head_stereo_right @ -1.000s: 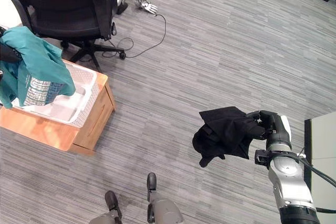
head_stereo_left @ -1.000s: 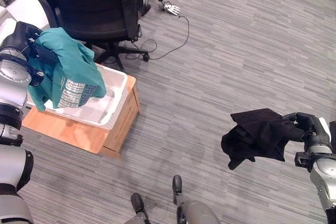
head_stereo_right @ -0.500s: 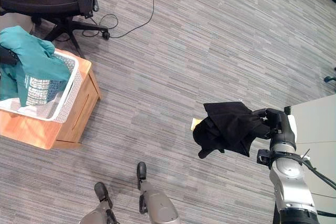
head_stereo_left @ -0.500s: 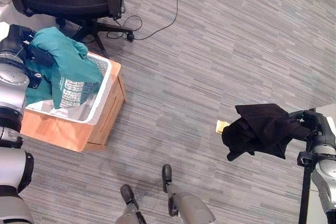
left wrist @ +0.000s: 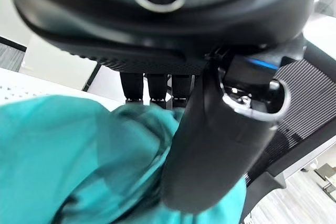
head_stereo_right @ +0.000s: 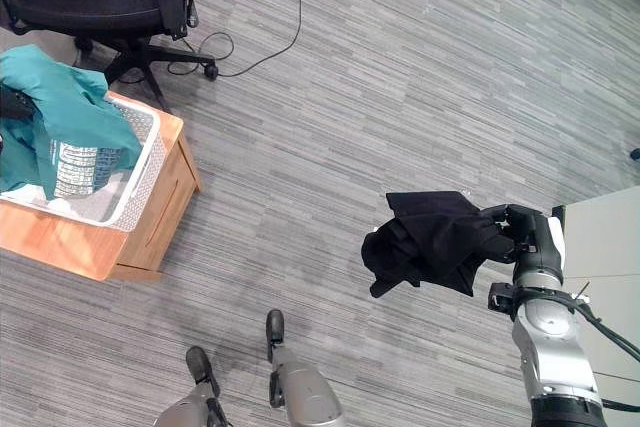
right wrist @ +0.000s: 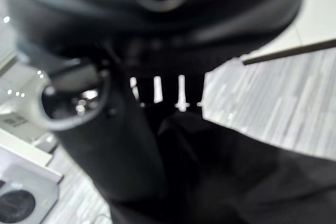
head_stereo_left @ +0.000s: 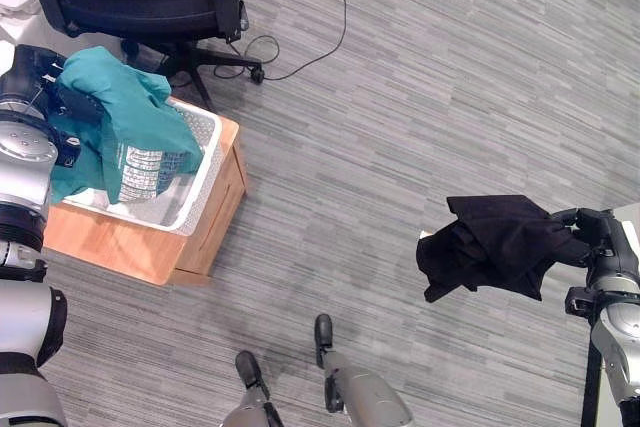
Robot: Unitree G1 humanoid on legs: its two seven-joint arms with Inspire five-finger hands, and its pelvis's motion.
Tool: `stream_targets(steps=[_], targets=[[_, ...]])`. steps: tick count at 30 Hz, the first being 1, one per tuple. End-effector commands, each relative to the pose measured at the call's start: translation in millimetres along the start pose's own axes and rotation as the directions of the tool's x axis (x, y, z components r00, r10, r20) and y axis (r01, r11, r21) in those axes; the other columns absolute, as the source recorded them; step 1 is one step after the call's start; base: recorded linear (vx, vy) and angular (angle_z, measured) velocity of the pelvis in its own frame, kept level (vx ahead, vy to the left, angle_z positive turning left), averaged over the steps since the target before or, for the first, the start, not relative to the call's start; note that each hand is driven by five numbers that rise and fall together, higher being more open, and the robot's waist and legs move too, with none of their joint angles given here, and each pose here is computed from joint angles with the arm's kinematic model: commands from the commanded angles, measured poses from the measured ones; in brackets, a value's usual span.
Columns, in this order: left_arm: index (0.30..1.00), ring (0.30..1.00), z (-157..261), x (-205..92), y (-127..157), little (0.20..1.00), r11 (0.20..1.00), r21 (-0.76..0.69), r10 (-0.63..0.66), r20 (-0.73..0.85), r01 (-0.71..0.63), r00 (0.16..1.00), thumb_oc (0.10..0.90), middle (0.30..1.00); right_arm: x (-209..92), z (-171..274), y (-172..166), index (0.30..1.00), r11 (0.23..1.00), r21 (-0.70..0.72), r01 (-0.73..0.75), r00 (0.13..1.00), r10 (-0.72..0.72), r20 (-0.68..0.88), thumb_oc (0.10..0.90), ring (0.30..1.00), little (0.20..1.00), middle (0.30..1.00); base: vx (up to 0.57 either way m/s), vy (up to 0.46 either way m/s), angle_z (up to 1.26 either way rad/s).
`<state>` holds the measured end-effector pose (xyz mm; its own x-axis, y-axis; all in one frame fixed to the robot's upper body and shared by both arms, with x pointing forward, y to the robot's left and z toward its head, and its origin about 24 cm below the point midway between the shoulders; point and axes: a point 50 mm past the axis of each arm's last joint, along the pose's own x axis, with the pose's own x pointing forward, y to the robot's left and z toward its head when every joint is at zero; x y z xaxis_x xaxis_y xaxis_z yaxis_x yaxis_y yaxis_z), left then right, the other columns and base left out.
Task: Pick up bed clothes into laundry basket.
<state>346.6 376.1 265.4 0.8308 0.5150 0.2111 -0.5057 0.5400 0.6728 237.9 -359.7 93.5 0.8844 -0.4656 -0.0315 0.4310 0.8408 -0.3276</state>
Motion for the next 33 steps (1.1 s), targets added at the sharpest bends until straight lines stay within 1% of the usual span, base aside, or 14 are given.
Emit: stream_targets(steps=[1,9,14,15,16,18,20,21,23,24,27,30,31,33], targets=[[0.900,0.900,43.8,1.2,45.6,0.900,0.974,-0.123,0.206,0.156,-0.188,0.966,0.800,0.900,2.7,52.5,-44.1,0.300,0.981,0.026,0.190,0.952,-0.190,0.239,0.400,0.300,0.300,0.300,0.00,0.000,0.00],[0.900,0.900,63.7,-3.8,51.4,0.900,0.961,-0.205,0.231,0.240,-0.183,0.943,0.800,0.900,4.3,49.8,-39.8,0.300,0.985,0.018,0.170,0.960,-0.170,0.225,0.400,0.300,0.300,0.300,0.01,-0.007,0.03],[0.900,0.900,91.2,-14.0,54.6,0.900,0.961,-0.231,0.231,0.377,-0.150,0.897,0.800,0.900,9.4,56.5,-44.9,0.300,0.983,0.019,0.181,0.956,-0.180,0.234,0.400,0.300,0.300,0.300,0.03,-0.009,0.04],[0.900,0.900,110.1,-23.3,56.2,0.900,0.954,-0.279,0.237,0.467,-0.112,0.852,0.800,0.900,18.3,73.1,-57.2,0.300,0.977,0.000,0.213,0.944,-0.205,0.260,0.400,0.300,0.300,0.300,0.00,0.002,0.08],[0.900,0.900,109.9,-23.3,56.5,0.900,0.954,-0.279,0.237,0.466,-0.113,0.852,0.800,0.900,18.6,73.4,-57.1,0.300,0.977,0.000,0.212,0.944,-0.205,0.261,0.400,0.300,0.300,0.300,0.01,0.000,0.10],[0.900,0.900,138.3,-42.9,59.4,0.900,0.939,-0.339,0.267,0.601,-0.062,0.754,0.800,0.900,29.4,106.8,-76.1,0.300,0.960,-0.071,0.270,0.918,-0.235,0.320,0.400,0.300,0.300,0.300,0.02,-0.005,0.16],[0.900,0.900,136.1,-43.2,60.3,0.900,0.937,-0.342,0.271,0.597,-0.066,0.755,0.800,0.900,30.6,108.9,-75.4,0.300,0.961,-0.073,0.268,0.917,-0.231,0.325,0.400,0.300,0.300,0.300,0.00,-0.012,0.18],[0.900,0.900,137.1,-58.0,58.0,0.900,0.917,-0.398,0.308,0.649,-0.035,0.696,0.800,0.900,37.0,154.1,-90.3,0.300,0.938,-0.123,0.326,0.875,-0.250,0.416,0.400,0.300,0.300,0.300,0.01,-0.020,0.17],[0.900,0.900,131.2,-66.5,59.8,0.900,0.911,-0.409,0.339,0.660,-0.057,0.670,0.800,0.900,39.4,167.2,-90.8,0.300,0.933,-0.137,0.333,0.863,-0.243,0.442,0.400,0.300,0.300,0.300,-0.02,-0.029,0.07],[0.900,0.900,119.1,-80.5,56.6,0.900,0.901,-0.427,0.377,0.675,-0.082,0.634,0.800,0.900,38.3,191.0,-92.3,0.300,0.921,-0.177,0.346,0.841,-0.221,0.495,0.400,0.300,0.300,0.300,-0.04,-0.042,0.08],[0.900,0.900,78.1,-91.9,51.4,0.900,0.892,-0.439,0.391,0.623,-0.111,0.677,0.800,0.900,34.3,230.8,-82.9,0.300,0.915,-0.224,0.337,0.798,-0.151,0.583,0.400,0.300,0.300,0.300,-0.05,-0.050,0.13],[0.900,0.900,-36.7,-110.1,9.4,0.900,0.842,-0.527,0.309,0.305,-0.111,0.901,0.800,0.900,14.1,300.8,-74.0,0.300,0.859,-0.315,0.403,0.688,-0.058,0.723,0.400,0.300,0.300,0.300,-0.05,-0.084,0.20],[0.900,0.900,-54.8,-116.6,3.6,0.900,0.828,-0.550,0.283,0.244,-0.108,0.928,0.800,0.900,13.2,307.9,-73.0,0.300,0.850,-0.326,0.413,0.683,-0.052,0.729,0.400,0.300,0.300,0.300,-0.05,-0.065,0.13],[0.900,0.900,-141.0,-148.5,-19.2,0.900,0.786,-0.581,0.184,-0.109,-0.213,0.977,0.800,0.900,6.7,336.3,-72.9,0.300,0.793,-0.388,0.470,0.669,-0.034,0.742,0.400,0.300,0.300,0.300,-0.06,-0.050,0.23]])
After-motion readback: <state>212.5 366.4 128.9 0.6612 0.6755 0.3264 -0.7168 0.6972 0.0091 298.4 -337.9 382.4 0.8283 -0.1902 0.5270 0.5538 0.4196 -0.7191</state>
